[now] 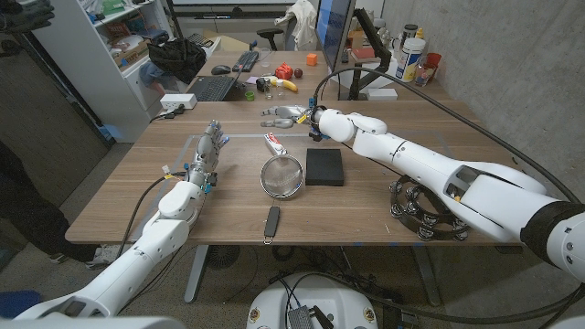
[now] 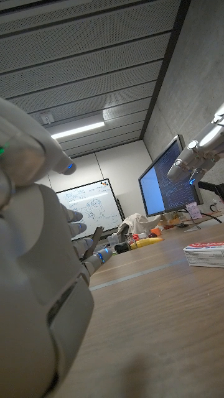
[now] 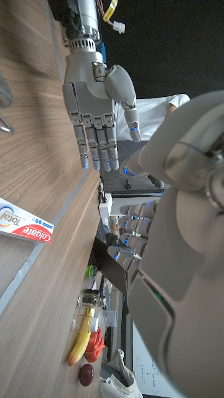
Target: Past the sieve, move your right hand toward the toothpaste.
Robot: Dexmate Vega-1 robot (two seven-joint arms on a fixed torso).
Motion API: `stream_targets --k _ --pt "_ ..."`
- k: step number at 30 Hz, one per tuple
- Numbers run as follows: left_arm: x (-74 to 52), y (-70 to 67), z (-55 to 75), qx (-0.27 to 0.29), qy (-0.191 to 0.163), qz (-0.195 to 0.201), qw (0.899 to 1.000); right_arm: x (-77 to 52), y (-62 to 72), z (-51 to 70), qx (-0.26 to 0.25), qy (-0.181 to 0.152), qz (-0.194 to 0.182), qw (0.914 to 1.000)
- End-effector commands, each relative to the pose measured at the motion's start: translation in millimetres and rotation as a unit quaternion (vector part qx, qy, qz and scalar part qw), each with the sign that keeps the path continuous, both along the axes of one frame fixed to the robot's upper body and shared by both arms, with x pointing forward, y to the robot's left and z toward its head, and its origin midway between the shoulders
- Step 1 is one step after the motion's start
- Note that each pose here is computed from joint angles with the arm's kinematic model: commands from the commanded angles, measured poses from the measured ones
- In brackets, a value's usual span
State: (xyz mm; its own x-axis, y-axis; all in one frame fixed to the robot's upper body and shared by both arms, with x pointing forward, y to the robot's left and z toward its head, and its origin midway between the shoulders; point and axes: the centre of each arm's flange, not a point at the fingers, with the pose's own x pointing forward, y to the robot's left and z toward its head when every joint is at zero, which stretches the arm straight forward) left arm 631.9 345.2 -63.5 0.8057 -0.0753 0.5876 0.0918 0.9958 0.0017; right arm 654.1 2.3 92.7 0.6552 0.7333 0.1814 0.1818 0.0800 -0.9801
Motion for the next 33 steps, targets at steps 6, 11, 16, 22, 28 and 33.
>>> stream_targets --k 6,11,16,22,28,33 --pt "2.6 9.0 -3.0 -0.004 0.003 0.003 1.000 12.0 12.1 -4.5 -0.022 -0.003 -0.012 0.9997" --pt "3.3 11.4 -3.9 -0.006 0.004 0.004 1.000 15.0 15.2 -6.8 -0.031 -0.001 -0.013 0.9994" --pt "3.2 13.6 -3.9 -0.006 0.004 0.005 1.000 16.0 18.1 -7.7 -0.035 -0.001 -0.012 0.9993" --pt "2.0 13.9 -2.2 -0.004 0.002 0.005 1.000 16.5 19.6 -8.2 -0.036 -0.001 -0.010 0.9993" --pt "0.3 11.8 0.1 -0.002 -0.002 0.002 1.000 16.3 20.0 -8.8 -0.042 -0.004 -0.013 0.9990" --pt "-0.8 10.7 0.8 -0.001 -0.002 0.000 1.000 14.9 19.8 -9.1 -0.047 -0.008 -0.017 0.9987"
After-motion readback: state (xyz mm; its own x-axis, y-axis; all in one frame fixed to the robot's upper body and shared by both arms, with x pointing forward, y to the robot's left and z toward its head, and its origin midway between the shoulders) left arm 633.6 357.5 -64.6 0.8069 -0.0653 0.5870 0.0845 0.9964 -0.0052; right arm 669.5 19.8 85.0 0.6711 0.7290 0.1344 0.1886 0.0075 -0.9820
